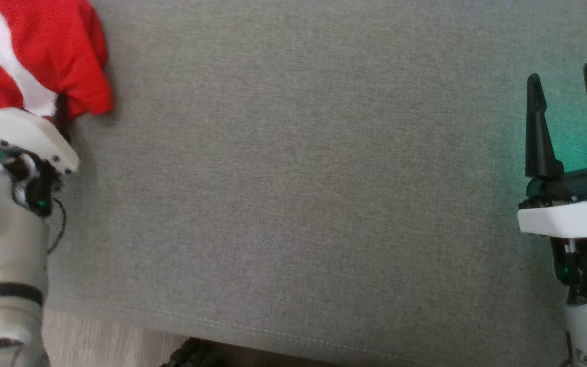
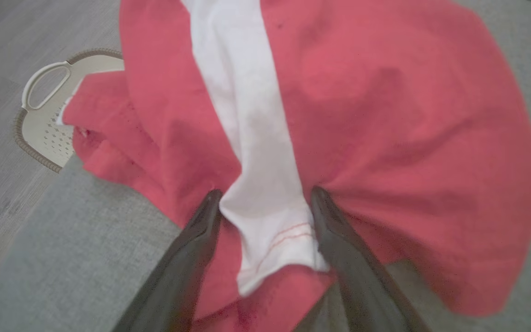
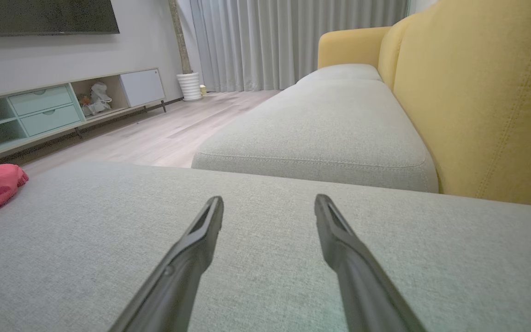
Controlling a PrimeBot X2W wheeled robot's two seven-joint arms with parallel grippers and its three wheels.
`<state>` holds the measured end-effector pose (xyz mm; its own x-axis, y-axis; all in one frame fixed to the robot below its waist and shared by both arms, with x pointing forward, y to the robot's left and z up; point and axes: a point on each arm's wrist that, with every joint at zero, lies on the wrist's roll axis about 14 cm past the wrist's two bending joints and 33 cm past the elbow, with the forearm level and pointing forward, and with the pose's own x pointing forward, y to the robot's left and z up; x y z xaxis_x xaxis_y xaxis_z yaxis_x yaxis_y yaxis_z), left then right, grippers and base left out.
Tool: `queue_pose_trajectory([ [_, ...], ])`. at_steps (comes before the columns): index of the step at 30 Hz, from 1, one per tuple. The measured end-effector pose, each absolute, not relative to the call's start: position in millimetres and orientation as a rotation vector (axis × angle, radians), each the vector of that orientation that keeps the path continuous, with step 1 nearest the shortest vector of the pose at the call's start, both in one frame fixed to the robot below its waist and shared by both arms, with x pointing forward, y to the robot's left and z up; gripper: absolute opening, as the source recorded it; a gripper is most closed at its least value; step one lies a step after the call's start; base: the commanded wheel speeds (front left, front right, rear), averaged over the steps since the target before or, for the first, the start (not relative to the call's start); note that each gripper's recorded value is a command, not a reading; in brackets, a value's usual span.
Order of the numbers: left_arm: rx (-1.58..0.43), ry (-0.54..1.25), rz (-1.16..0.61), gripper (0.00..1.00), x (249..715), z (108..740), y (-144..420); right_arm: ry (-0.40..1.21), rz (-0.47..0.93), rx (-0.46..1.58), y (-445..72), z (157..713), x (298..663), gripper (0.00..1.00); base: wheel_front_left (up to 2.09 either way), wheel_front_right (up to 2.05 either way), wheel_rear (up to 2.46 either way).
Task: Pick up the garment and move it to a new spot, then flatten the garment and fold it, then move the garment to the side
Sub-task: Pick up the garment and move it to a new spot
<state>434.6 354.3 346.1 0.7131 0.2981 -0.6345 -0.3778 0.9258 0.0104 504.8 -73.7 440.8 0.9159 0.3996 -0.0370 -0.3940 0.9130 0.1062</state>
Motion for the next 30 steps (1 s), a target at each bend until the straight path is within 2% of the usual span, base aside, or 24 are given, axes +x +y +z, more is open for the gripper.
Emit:
queue_pose_trajectory([
  [4, -0.104, 0.699, 0.389, 1.0, 447, 342, 359, 0.073, 0.389, 0.093, -82, 433, 506, 1.0, 0.0, 0.0, 0.0],
  [5, -0.105, 0.709, 0.389, 0.63, 448, 340, 359, 0.075, 0.385, 0.092, -83, 432, 507, 1.0, 0.0, 0.0, 0.0],
  [6, -0.108, 0.718, 0.388, 0.0, 450, 338, 359, 0.076, 0.382, 0.091, -84, 431, 507, 1.0, 0.0, 0.0, 0.0],
  [17, -0.074, 0.652, 0.33, 0.0, 460, 349, 348, 0.054, 0.363, 0.089, -89, 440, 508, 1.0, 0.0, 0.0, 0.0],
  [26, -0.075, 0.421, 0.166, 0.0, 492, 405, 292, -0.013, 0.342, 0.103, -90, 471, 495, 1.0, 0.0, 0.0, 0.0],
  [30, -0.107, 0.339, 0.062, 0.0, 504, 430, 248, -0.052, 0.318, 0.097, -99, 487, 489, 1.0, 0.0, 0.0, 0.0],
])
